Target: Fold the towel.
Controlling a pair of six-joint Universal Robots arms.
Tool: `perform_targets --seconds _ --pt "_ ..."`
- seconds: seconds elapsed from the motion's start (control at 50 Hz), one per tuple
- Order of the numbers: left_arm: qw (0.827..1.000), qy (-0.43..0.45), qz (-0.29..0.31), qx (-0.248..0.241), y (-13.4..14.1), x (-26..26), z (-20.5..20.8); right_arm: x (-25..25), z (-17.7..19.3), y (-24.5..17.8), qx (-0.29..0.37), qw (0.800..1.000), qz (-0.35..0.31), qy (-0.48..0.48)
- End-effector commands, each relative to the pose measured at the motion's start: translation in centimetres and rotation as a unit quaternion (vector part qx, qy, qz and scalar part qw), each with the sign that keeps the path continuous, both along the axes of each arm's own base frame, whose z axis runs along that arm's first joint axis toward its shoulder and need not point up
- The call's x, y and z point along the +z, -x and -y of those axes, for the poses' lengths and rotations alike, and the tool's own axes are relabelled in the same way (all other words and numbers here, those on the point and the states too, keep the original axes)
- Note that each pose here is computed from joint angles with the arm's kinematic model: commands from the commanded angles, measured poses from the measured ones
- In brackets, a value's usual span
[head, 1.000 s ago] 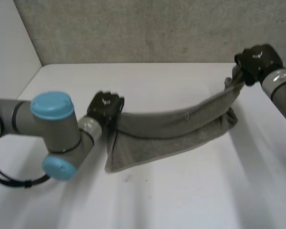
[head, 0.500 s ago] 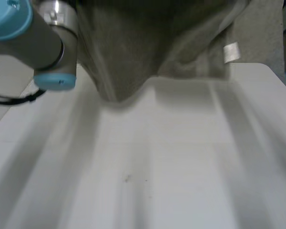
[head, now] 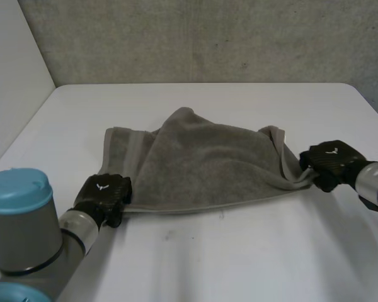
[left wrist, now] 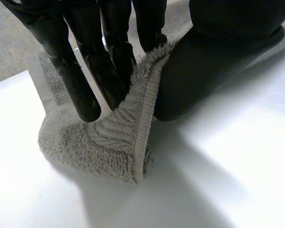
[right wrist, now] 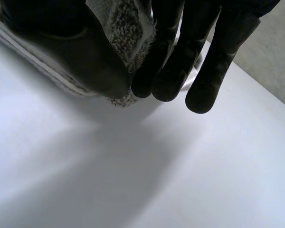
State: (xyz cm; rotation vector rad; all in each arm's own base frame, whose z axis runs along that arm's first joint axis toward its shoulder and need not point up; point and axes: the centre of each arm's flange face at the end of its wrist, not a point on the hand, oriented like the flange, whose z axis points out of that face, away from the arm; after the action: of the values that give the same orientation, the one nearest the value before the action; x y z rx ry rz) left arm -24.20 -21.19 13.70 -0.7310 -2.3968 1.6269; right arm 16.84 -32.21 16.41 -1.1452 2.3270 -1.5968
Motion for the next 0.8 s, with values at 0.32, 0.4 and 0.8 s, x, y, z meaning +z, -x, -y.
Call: perform_targets --seconds 0.32,0.4,0.8 --pt "0.999 0.029 -0.001 -0.021 -2.1 4.1 -5.1 2.5 -3.0 6.3 -0.103 0.994 -0.005 -0.025" --pt "0.999 0.006 0.003 -0.033 -1.7 3.0 -5.1 1.4 -2.7 6.2 -0.1 0.995 -0.007 -0.029" --pt "0.995 0.095 -0.035 -0.01 -0.3 8.2 0.7 5.0 -7.9 -0.2 0.004 0.998 0.061 0.03"
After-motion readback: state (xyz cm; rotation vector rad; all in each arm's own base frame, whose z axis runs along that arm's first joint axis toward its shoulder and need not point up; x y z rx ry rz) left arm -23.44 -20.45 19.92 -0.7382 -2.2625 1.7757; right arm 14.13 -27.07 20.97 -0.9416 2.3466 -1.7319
